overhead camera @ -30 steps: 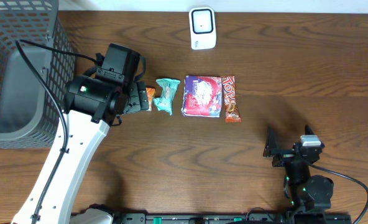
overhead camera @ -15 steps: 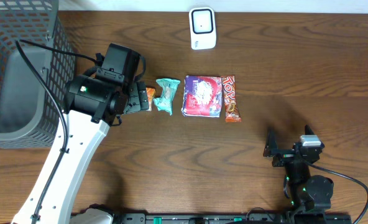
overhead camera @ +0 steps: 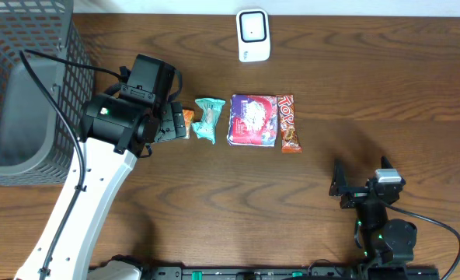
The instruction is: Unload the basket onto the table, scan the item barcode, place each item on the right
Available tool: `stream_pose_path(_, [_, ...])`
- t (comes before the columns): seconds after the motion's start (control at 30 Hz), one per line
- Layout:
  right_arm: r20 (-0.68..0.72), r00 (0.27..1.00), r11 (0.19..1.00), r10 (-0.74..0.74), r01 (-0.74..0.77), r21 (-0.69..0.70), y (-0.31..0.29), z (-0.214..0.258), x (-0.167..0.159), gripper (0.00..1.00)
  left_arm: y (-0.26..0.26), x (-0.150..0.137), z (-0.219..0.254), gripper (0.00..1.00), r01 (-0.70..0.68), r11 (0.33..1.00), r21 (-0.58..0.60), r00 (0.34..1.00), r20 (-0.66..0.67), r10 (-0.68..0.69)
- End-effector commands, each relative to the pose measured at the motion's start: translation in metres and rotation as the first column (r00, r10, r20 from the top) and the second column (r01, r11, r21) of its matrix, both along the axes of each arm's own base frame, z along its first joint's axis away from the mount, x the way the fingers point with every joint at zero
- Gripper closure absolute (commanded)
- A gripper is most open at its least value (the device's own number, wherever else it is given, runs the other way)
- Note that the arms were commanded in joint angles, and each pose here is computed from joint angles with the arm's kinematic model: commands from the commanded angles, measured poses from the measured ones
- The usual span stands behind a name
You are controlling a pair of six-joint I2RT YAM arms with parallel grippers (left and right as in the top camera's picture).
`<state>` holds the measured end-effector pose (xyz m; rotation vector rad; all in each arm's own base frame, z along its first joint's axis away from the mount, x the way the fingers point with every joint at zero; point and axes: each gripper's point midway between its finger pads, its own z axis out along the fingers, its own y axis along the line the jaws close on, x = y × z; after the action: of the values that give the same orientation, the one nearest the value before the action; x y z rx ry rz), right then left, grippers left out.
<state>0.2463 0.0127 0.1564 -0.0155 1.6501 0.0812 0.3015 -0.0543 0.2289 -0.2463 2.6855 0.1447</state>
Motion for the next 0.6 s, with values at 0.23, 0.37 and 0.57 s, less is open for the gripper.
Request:
stream_pose_path(0.23, [-0.009,1.000,0.988,-0.002,0.004,0.155,0.001,0.000,0.000,0.01,0.002,0.000,0.004,0.02,-0.014,1.000,-0.005,1.000,0.011,0.014])
stream_pose_path(0.37, [-0.035,0.992,0.817,0.123,-0.081,0.571,0.027,0.003,-0.004,0.01,0.002,0.000,0.004,0.02,-0.014,1.000,-0.005,1.000,0.011,0.014])
stream_pose_path(0.57, [-0.066,0.984,0.573,0.164,-0.041,0.818,0.034,0.004,-0.006,0.01,0.002,0.000,0.004,0.02,-0.014,1.000,-0.005,1.000,0.011,0.014])
